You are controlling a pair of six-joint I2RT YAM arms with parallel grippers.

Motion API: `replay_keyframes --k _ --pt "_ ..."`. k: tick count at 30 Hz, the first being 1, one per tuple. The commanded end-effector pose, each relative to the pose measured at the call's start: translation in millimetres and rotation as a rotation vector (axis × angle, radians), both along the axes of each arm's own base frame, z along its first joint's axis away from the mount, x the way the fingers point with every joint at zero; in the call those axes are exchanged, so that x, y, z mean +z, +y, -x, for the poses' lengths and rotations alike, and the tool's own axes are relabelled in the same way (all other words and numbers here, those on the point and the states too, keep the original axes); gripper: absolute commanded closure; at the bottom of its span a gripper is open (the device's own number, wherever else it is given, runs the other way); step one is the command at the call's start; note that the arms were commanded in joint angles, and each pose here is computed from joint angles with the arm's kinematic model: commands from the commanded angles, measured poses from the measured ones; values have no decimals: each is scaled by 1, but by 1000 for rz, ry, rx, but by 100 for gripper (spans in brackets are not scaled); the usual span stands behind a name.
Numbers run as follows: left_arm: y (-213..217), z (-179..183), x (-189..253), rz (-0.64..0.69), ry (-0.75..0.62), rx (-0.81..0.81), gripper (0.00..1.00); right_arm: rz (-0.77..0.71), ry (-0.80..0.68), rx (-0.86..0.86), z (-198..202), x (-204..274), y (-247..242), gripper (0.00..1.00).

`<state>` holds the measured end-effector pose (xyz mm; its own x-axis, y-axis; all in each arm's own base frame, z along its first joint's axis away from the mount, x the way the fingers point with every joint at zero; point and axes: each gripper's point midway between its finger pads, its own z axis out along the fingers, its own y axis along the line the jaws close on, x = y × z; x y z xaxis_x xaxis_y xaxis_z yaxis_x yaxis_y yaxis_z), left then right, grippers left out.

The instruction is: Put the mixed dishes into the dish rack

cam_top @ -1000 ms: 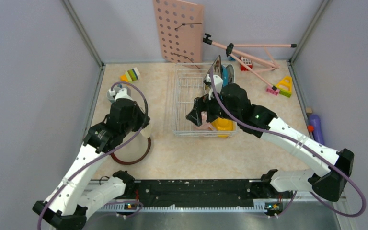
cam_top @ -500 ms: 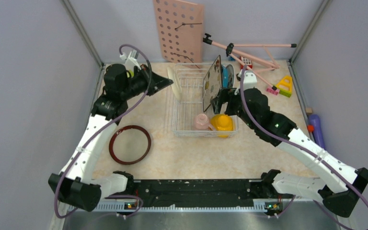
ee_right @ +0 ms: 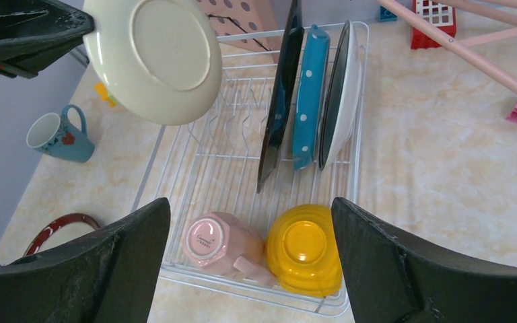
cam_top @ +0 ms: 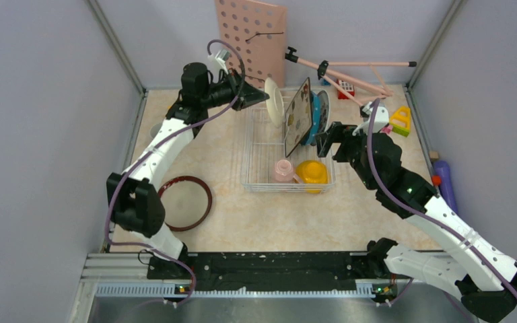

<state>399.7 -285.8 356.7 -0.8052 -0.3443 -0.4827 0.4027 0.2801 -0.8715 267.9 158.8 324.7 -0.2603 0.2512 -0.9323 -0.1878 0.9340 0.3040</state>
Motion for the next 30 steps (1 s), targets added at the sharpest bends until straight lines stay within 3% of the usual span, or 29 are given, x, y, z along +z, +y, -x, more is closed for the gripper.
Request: replay_keyframes --k 1,16,26,28,30 --pt "-10 -14 15 16 -105 -56 100 -1 -57 -47 -6 17 -10 12" --pt "-17 -70 -76 -85 32 -2 100 9 -71 -49 -15 16 -6 12" --pt "-18 -78 -125 -195 102 15 99 1 -56 -40 -15 11 -4 12" --pt "-19 -78 -131 -221 108 15 88 -2 -50 -40 -14 9 -4 12" --pt "-20 -76 -134 -246 109 9 58 -8 -47 -39 -13 9 -5 12"
